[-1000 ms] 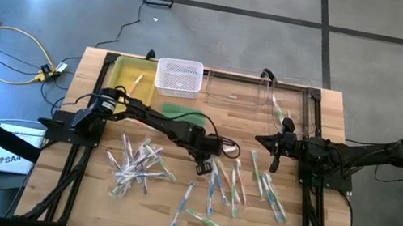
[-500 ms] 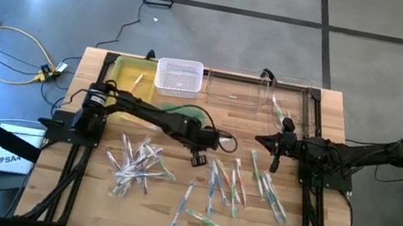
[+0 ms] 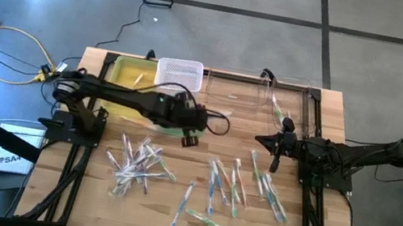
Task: Pick & Place Toothbrushes
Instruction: Put the blue toothbrush into the white bin
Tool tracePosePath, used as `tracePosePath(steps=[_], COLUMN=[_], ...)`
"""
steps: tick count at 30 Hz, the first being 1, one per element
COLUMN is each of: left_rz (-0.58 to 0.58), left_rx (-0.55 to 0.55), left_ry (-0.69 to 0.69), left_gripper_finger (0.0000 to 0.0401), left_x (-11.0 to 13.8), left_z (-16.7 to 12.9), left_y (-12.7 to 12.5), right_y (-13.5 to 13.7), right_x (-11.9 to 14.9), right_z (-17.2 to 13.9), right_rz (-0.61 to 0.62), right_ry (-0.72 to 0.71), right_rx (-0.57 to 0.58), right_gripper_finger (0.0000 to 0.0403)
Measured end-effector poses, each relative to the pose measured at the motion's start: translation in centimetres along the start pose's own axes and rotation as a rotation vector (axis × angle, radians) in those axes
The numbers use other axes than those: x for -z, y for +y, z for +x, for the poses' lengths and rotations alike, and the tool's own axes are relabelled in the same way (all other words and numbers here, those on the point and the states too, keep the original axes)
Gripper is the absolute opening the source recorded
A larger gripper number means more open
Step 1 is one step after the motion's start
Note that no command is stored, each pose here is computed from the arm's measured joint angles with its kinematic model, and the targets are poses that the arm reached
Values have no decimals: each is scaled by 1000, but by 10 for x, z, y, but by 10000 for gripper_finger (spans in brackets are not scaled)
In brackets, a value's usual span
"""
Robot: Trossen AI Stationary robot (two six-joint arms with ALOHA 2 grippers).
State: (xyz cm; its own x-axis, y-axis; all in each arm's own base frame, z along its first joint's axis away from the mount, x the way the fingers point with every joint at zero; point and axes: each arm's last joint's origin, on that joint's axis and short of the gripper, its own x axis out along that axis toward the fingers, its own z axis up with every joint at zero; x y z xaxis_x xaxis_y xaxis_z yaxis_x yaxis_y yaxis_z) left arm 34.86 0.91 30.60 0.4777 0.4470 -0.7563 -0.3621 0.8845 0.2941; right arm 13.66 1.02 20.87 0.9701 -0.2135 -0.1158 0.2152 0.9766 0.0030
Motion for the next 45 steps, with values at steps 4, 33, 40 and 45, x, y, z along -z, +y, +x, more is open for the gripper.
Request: tracePosePath(steps=[4, 33, 40, 45], left_rz=[32, -112, -105, -114], left_rx=[-51, -190, -171, -101], left_ry=[-18, 296, 325, 368], left_gripper_finger=[1, 1, 1, 1], left_x=[1, 35, 40, 40], left_z=[-16, 0, 9, 33], left_y=[20, 156, 173, 172], right_y=[0, 0, 0, 0], right_x=[0, 1, 1, 0], right_z=[0, 0, 0, 0], right_rz=[0, -2, -6, -6], right_ry=[0, 6, 5, 4], right_rx=[0, 3, 3, 3], right_gripper_finger=[2, 2, 2, 2])
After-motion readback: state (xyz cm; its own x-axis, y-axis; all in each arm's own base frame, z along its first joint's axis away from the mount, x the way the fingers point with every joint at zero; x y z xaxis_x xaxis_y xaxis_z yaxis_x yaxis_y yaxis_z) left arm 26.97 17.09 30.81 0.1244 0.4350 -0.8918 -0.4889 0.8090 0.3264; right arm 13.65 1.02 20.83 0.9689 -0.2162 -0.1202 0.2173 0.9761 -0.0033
